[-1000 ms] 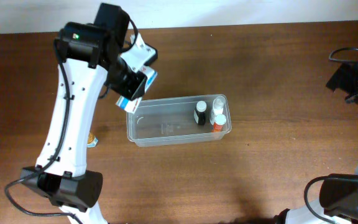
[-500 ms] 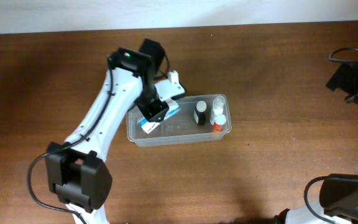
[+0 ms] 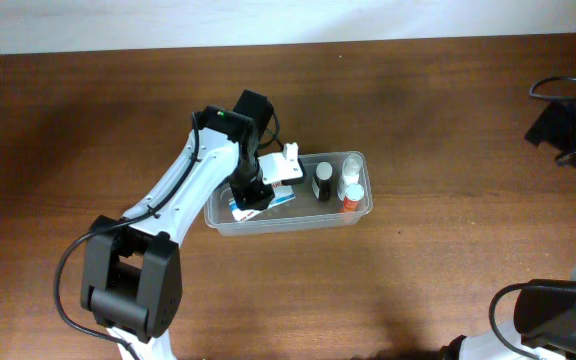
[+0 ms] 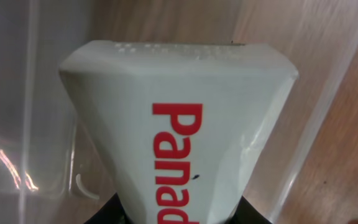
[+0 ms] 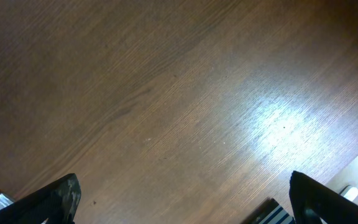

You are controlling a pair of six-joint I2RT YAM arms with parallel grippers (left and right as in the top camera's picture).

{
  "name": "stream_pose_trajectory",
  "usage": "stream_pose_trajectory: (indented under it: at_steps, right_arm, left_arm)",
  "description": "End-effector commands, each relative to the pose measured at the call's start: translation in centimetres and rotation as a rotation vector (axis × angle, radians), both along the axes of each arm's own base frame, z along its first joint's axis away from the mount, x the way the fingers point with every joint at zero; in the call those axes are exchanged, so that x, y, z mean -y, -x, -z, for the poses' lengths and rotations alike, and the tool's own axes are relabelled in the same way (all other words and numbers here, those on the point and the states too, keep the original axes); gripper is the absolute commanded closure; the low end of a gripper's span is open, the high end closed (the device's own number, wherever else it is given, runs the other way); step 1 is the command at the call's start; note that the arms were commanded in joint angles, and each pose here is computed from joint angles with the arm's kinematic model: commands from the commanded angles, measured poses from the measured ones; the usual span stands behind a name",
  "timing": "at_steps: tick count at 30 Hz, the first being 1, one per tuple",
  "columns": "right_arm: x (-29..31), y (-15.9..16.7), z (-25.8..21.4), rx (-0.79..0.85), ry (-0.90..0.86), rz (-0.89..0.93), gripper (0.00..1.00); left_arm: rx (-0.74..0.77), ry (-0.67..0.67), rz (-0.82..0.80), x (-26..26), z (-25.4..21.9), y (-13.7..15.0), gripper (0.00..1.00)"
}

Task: Pack container
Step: 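Lower the Panadol box into the container and release it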

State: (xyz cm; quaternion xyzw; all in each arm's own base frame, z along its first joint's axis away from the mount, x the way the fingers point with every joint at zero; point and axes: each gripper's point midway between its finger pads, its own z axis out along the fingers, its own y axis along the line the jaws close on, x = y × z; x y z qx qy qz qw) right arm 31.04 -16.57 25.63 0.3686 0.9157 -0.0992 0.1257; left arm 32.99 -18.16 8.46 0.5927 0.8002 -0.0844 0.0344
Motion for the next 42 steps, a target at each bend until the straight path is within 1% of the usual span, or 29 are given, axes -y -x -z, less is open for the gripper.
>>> stream_pose_trajectory:
  at_steps: [1,10,16,24,32,38,39,41,42]
  right_arm:
    - [0.0,0.3,-1.4,0.041,0.017,0.009,0.02]
    - [0.0,0.3,-1.4,0.041,0.017,0.009,0.02]
    - [0.0,0.3,-1.4,0.041,0.017,0.009,0.02]
    - [0.0,0.3,-1.4,0.041,0.017,0.009,0.02]
    - [0.0,0.3,-1.4,0.041,0.017,0.009,0.02]
    - [0.0,0.3,-1.4,0.041,0.017,0.009,0.02]
    - [0.0,0.3,-1.4,0.041,0.017,0.009,0.01]
    - [0.0,0.3,-1.4,0.041,0.017,0.009,0.02]
    - [0.0,0.3,-1.4,0.041,0.017,0.009,0.02]
  left_arm:
    - [0.004,0.016,0.069,0.1,0.8,0.1,0.68]
    - [0.015,0.02,0.121,0.5,1.9,0.3,0.69]
    - [0.024,0.023,0.2,1.5,2.7,0.4,0.69]
    - [0.06,0.036,0.224,2.7,3.5,-0.5,0.68]
    - [0.033,0.026,0.224,2.7,5.1,-0.5,0.68]
    - [0.041,0.029,0.225,2.8,5.1,-0.7,0.68]
    - [0.041,0.029,0.224,2.8,5.1,-0.7,0.68]
    - [0.04,0.03,0.224,2.8,5.1,-0.7,0.62]
    - [0.039,0.033,0.224,2.8,5.1,-0.7,0.58]
